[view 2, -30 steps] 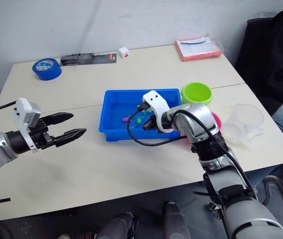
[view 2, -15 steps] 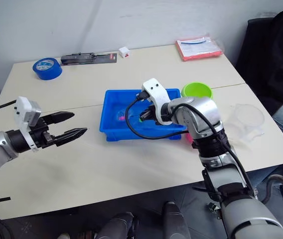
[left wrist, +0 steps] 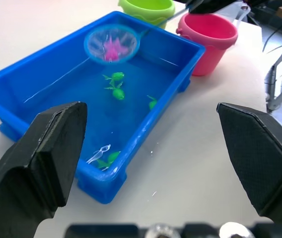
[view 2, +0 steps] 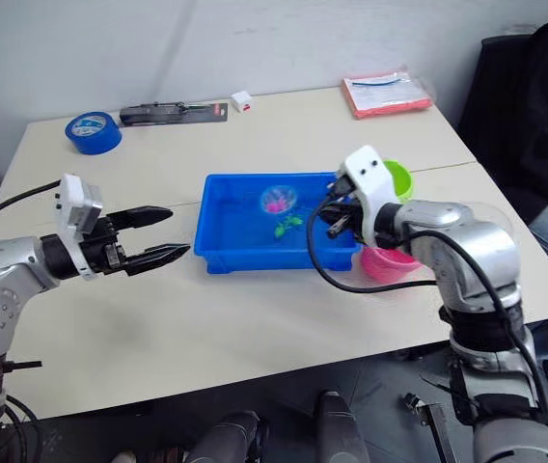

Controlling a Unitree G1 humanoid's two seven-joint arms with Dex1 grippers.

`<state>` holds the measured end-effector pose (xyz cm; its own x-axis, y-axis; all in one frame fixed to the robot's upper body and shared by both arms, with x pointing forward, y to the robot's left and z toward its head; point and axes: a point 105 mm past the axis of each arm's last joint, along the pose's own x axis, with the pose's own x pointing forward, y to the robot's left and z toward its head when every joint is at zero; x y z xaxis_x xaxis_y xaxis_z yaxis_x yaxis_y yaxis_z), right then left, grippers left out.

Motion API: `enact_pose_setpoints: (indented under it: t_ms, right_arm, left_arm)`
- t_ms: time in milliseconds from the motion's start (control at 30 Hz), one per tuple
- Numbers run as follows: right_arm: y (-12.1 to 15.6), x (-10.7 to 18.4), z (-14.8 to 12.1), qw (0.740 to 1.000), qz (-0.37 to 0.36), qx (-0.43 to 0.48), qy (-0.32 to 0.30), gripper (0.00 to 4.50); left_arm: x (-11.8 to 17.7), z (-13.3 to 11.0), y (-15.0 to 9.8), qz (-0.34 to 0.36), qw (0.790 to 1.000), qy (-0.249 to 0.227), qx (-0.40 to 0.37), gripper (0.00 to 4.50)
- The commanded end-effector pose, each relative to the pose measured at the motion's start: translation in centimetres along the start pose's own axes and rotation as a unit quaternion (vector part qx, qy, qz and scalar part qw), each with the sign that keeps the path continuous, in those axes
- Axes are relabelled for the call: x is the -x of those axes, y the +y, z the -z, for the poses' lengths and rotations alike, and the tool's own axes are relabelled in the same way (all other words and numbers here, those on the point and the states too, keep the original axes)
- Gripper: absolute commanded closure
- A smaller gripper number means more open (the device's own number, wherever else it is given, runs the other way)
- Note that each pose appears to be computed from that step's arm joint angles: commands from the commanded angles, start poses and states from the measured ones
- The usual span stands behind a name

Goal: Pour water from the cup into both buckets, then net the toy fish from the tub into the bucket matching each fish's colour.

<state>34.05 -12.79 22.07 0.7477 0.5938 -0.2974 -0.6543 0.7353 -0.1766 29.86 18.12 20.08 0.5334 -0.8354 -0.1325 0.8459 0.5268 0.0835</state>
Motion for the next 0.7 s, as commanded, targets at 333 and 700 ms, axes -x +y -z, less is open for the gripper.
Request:
enact_pose_setpoints:
  t_ms: [333,700]
  right_arm:
    - [-3.8,10.2,-0.3,0.99,0.139,0.014,-0.033,3.71]
    - [-3.5,15.9,2.4,0.974,0.217,0.045,0.037,3.71]
  left_arm:
    - [-3.9,-2.1,0.4,0.092,0.995,-0.027,-0.039,0.0]
    - [-4.8,-2.3,0.8,0.118,0.992,-0.026,-0.048,0.0]
